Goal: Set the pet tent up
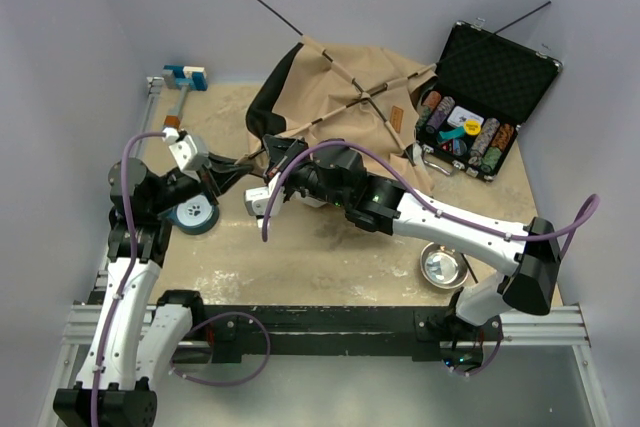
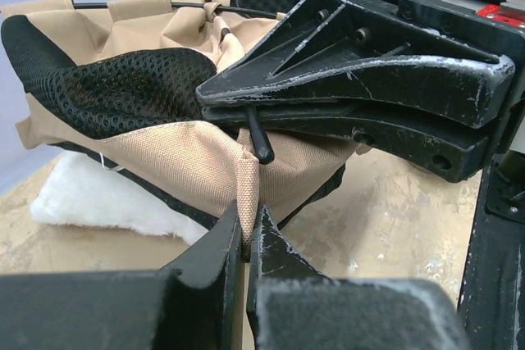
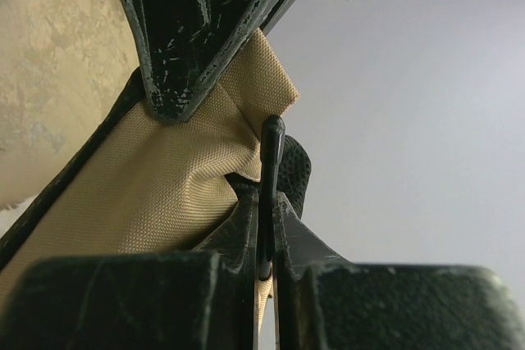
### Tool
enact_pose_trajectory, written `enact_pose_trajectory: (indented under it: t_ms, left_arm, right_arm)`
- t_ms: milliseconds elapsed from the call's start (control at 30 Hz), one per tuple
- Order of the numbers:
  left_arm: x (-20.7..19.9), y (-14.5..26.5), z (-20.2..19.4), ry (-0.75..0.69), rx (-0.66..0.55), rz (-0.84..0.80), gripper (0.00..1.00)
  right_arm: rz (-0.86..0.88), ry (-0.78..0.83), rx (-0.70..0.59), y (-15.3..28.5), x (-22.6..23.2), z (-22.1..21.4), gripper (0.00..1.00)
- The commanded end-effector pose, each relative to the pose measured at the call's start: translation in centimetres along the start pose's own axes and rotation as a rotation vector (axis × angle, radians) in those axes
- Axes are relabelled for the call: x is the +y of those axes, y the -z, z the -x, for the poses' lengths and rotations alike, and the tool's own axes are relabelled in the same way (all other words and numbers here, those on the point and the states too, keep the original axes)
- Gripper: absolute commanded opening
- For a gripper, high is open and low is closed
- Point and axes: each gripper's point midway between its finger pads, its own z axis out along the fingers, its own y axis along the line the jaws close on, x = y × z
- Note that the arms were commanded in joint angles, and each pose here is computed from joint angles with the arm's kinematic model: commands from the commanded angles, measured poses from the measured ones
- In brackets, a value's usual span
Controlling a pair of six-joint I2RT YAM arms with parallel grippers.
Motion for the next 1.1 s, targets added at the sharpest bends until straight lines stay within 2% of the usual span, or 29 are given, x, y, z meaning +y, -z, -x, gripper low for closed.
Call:
enact_pose_trajectory:
  t_ms: [0, 467, 1067]
  left_arm:
    - [-1.1, 0.2, 1.5, -0.099, -0.029, -0.045, 0.0]
    - [-1.5, 0.2, 0.7, -0.148, -0.013, -0.089, 0.0]
    - [-0.9, -0.4, 1.1, -0.109, -0.009, -0.062, 0.0]
  right_arm:
    - [-0.068, 0.015, 0.071, 0.6, -2.0, -1.3, 0.0]
    - [-0.07, 0.001, 0.058, 0.7, -2.0, -1.2, 0.0]
    - [-0.015, 0.065, 0.023, 0.2, -0.5, 0.1, 0.0]
